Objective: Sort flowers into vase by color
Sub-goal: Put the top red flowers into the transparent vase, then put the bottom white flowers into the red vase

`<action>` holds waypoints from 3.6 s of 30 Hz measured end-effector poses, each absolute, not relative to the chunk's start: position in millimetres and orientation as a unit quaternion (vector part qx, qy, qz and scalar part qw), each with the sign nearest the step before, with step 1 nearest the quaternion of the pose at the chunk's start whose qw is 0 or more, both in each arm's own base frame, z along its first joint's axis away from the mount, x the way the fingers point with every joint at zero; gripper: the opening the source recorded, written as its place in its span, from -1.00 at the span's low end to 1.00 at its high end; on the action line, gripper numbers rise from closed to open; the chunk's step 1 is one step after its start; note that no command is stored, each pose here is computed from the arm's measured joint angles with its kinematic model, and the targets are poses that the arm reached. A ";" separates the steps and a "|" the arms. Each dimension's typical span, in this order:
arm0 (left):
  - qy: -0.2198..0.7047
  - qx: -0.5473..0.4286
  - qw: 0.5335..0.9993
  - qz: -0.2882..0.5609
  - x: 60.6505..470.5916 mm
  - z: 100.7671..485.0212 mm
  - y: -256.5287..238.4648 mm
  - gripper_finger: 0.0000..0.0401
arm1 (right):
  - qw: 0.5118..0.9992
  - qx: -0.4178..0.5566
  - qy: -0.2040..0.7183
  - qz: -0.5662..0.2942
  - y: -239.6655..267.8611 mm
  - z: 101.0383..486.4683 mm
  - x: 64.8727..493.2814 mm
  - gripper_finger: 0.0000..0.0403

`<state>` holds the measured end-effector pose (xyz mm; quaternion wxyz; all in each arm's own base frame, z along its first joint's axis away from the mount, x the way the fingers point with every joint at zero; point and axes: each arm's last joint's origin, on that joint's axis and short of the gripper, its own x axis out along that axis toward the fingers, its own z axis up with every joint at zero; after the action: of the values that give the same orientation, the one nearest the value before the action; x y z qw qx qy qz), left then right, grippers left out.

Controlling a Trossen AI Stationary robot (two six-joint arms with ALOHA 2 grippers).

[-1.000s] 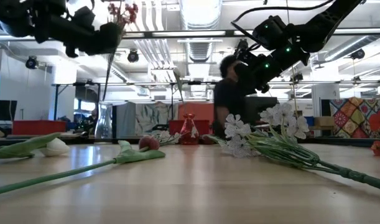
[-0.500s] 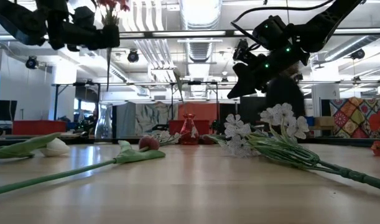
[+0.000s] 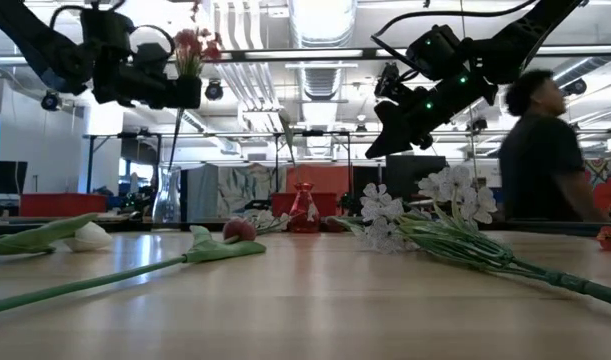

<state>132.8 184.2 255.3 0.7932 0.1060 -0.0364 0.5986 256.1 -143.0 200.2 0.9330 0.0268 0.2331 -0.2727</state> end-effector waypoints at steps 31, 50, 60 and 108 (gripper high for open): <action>-0.082 0.100 0.769 0.626 123.7 181.1 180.7 -0.80 | 0.933 0.024 0.234 -0.272 -143.0 200.2 256.1 -0.94; -0.057 0.091 0.776 0.622 114.5 187.1 165.6 -0.03 | 0.933 0.025 0.234 -0.273 -143.1 200.2 256.1 -0.94; -0.035 0.084 0.798 0.596 103.3 177.1 144.6 -0.01 | 0.934 0.035 0.225 -0.276 -144.2 205.2 258.3 -0.94; 0.084 0.058 0.925 0.365 120.2 177.1 63.4 -0.02 | 0.933 0.016 0.236 -0.270 -146.3 213.6 261.9 -0.94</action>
<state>120.2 63.4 177.1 0.9253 0.0583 0.0843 0.3651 261.9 -146.3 213.6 0.9331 0.0163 0.2365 -0.2704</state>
